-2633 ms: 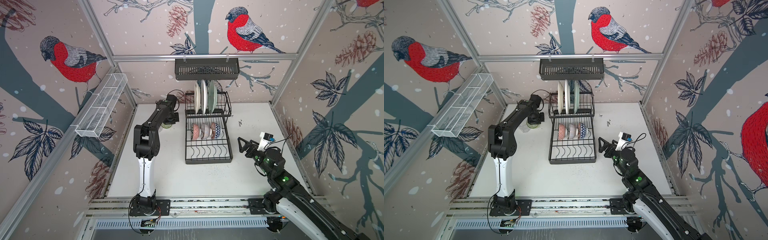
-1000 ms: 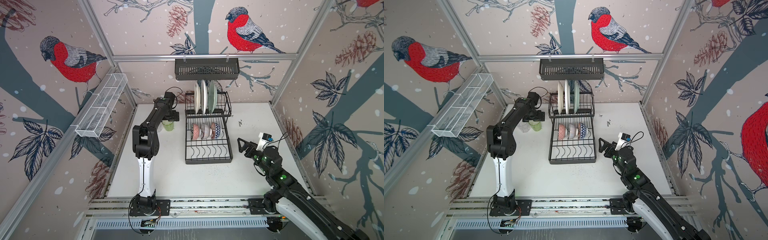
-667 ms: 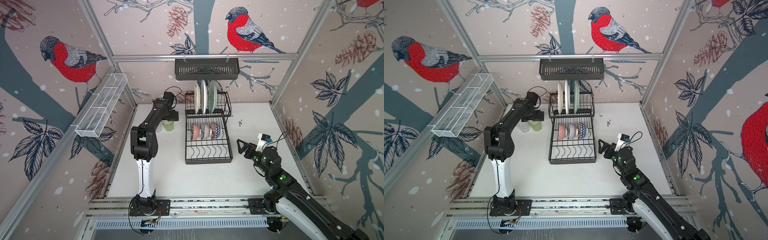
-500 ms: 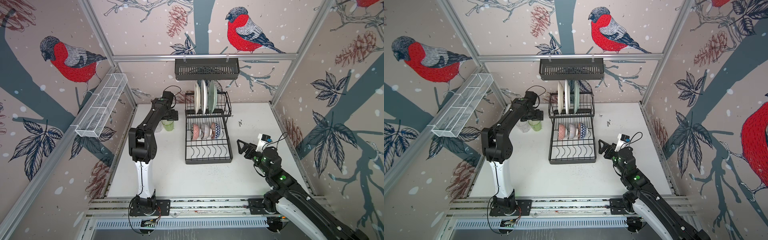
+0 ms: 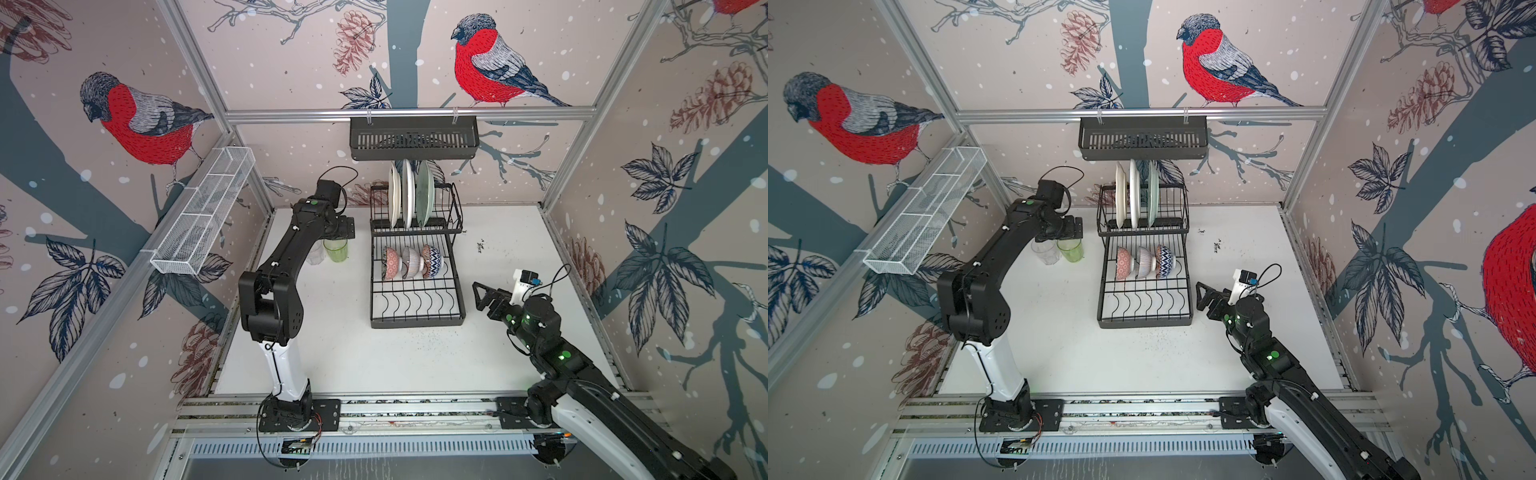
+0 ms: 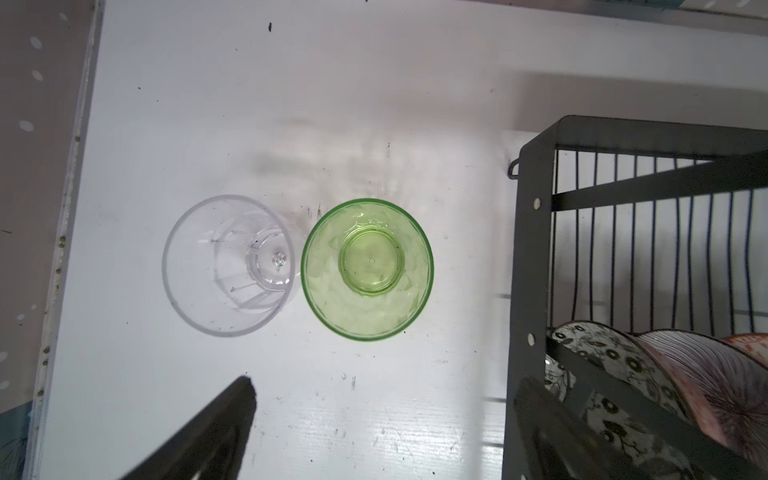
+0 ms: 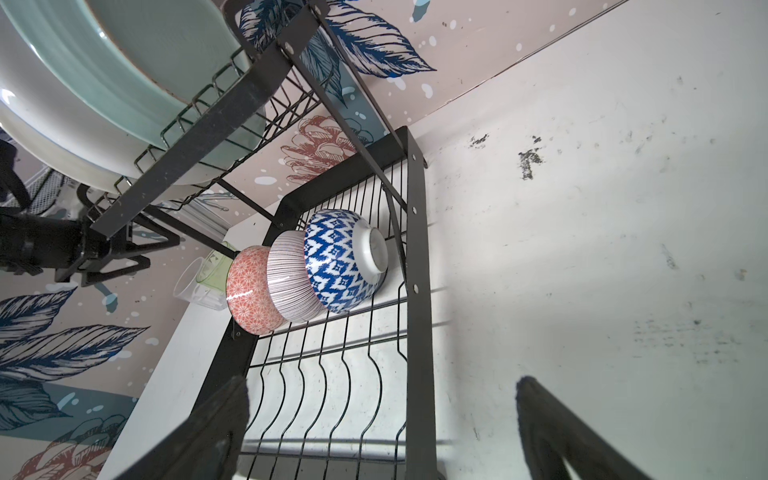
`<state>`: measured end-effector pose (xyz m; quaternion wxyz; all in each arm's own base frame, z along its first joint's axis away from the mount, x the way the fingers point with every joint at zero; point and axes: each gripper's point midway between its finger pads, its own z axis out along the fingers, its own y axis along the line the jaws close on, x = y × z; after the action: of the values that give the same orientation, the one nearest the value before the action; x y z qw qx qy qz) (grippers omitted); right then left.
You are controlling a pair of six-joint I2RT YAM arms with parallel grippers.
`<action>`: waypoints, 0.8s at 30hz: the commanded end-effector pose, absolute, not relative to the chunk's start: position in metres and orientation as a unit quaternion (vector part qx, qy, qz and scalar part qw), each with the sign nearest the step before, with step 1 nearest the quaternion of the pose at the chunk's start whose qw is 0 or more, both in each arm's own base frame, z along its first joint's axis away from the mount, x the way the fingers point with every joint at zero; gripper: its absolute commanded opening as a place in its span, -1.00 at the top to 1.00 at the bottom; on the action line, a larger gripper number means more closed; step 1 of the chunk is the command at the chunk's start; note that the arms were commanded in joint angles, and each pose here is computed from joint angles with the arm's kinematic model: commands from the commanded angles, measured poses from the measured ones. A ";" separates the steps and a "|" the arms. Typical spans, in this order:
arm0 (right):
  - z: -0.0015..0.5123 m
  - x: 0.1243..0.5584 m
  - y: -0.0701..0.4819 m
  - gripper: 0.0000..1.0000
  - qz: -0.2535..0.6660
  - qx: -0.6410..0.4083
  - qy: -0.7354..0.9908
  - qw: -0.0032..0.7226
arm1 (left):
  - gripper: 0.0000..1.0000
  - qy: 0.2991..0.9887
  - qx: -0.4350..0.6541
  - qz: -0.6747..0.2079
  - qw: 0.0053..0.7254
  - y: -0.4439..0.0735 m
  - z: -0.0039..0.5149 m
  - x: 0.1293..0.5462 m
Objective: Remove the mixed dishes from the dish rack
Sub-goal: 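Raise the left gripper off the tumbler while the right gripper reaches toward the bowls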
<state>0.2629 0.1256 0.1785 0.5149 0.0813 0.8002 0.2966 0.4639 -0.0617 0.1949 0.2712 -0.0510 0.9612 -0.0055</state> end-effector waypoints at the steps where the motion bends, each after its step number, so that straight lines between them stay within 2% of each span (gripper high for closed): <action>1: 0.188 0.265 0.135 -0.99 0.307 0.054 0.794 0.522 | -0.95 0.941 -0.053 -0.016 0.334 -0.061 0.225 0.463; 4: 0.189 0.268 0.140 -0.99 0.308 0.047 0.799 0.514 | -0.95 0.922 -0.065 -0.027 0.381 -0.057 0.244 0.448; 11: 0.190 0.271 0.162 -0.99 0.316 0.020 0.811 0.492 | -0.95 0.869 -0.056 -0.113 0.479 -0.070 0.273 0.402; 18: 0.195 0.273 0.182 -0.99 0.295 0.002 0.820 0.491 | -0.95 0.839 -0.054 -0.185 0.509 -0.087 0.285 0.360; 24: 0.198 0.279 0.191 -0.99 0.271 -0.023 0.829 0.488 | -0.95 0.831 -0.051 -0.218 0.510 -0.105 0.264 0.336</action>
<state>0.2742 0.1927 0.1943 0.4768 -0.0122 0.8290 0.2921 0.3341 -0.0954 0.2485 0.4770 -0.0484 0.8580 -0.1842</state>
